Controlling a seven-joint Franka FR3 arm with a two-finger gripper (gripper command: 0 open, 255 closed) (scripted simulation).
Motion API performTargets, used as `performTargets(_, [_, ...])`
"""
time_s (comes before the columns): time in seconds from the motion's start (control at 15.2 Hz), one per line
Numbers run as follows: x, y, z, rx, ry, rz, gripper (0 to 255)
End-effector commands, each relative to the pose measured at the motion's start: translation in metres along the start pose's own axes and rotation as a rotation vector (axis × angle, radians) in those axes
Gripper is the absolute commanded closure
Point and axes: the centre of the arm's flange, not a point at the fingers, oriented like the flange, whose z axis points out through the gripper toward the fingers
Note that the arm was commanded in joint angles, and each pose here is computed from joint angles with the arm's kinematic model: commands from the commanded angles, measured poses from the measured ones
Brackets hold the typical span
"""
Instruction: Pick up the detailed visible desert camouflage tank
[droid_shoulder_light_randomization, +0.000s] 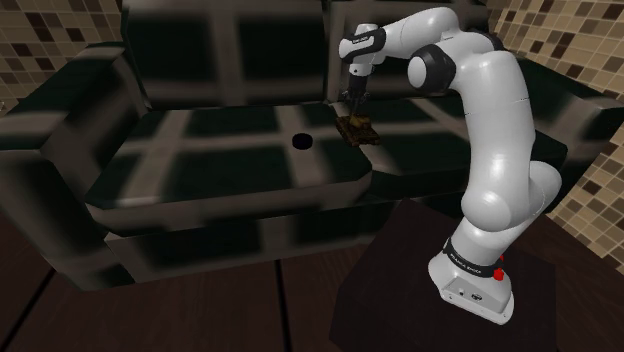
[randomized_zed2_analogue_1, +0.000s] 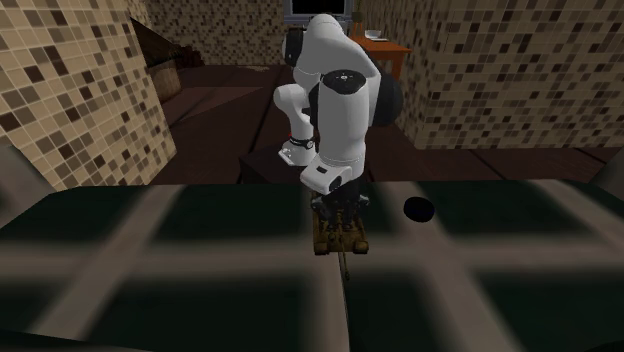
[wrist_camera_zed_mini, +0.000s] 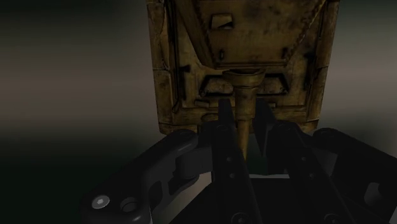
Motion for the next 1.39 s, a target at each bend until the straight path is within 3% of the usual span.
performTargets(0.0, [0.000, 0.000, 0.000, 0.000, 0.000, 0.000, 255])
performTargets(0.4, [-0.001, -0.001, 0.000, 0.000, 0.000, 0.000, 255])
performTargets(1.32, [-0.004, -0.004, -0.074, 0.000, 0.000, 0.000, 255])
